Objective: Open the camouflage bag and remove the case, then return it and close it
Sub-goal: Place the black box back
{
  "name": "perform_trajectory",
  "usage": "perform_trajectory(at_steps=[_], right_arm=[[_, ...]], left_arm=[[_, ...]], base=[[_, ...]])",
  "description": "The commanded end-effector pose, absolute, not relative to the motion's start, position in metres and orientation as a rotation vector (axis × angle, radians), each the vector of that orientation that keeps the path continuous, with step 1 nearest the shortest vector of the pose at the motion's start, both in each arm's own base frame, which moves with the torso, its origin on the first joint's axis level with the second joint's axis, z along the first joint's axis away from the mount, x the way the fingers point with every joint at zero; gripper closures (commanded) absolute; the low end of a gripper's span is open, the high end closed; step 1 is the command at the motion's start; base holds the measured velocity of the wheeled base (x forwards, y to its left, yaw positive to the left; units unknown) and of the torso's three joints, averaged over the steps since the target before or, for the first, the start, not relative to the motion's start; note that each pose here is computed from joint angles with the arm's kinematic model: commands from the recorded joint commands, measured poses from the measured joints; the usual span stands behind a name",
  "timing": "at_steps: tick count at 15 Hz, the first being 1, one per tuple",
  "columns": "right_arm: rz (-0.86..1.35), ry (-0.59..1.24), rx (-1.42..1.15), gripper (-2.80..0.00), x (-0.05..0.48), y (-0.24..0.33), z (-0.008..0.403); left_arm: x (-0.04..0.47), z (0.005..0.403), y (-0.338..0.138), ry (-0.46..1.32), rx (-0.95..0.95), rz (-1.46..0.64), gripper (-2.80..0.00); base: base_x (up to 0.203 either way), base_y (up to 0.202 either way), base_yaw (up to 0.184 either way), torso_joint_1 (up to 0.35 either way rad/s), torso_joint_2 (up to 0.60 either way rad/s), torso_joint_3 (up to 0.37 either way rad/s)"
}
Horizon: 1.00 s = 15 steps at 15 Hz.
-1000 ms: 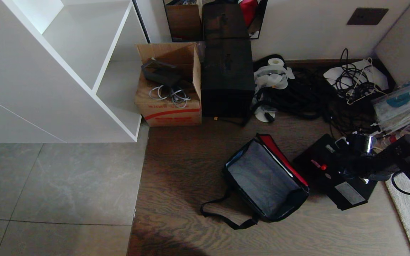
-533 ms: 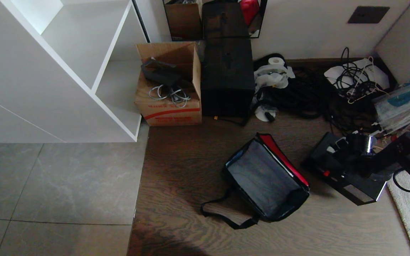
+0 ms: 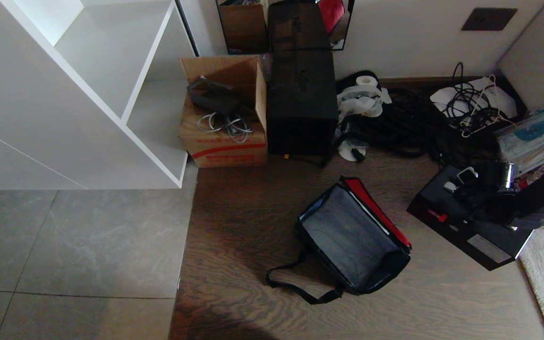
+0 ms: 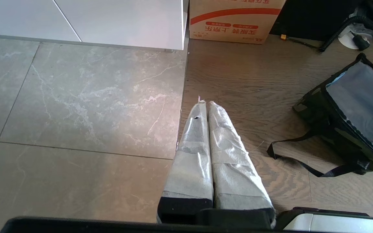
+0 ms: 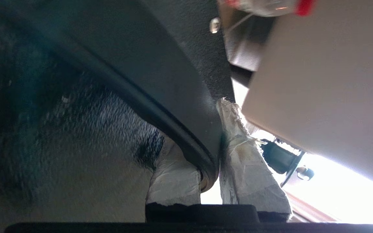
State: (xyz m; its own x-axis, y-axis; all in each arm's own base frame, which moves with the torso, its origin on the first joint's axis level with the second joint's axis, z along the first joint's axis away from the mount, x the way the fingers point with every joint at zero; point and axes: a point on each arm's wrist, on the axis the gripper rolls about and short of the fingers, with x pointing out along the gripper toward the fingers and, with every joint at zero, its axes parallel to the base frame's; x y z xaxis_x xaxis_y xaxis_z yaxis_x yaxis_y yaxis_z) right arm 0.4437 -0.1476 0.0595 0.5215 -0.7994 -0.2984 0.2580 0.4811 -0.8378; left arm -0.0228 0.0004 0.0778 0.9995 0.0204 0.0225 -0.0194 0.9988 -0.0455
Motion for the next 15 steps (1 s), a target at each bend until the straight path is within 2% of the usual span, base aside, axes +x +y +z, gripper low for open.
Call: perform_trajectory(at_steps=[1, 8, 15], right_arm=[[-0.755, 0.714, -0.819, 0.0, 0.423, -0.141, 0.101], [-0.733, 0.626, -0.819, 0.0, 0.38, -0.106, 0.159], [-0.572, 0.565, -0.774, 0.0, 0.355, -0.032, 0.161]], left_arm=[[-0.022, 0.075, 0.0, -0.013, -0.046, 0.021, 0.0], [-0.022, 0.075, 0.0, -0.013, -0.046, 0.021, 0.0], [-0.022, 0.075, 0.0, -0.013, -0.046, 0.021, 0.0]], base=[[0.0, 0.0, 0.0, 0.0, 0.0, 0.0], [0.0, 0.0, 0.0, 0.0, 0.0, 0.0], [0.0, 0.0, 0.0, 0.0, 0.0, 0.0]])
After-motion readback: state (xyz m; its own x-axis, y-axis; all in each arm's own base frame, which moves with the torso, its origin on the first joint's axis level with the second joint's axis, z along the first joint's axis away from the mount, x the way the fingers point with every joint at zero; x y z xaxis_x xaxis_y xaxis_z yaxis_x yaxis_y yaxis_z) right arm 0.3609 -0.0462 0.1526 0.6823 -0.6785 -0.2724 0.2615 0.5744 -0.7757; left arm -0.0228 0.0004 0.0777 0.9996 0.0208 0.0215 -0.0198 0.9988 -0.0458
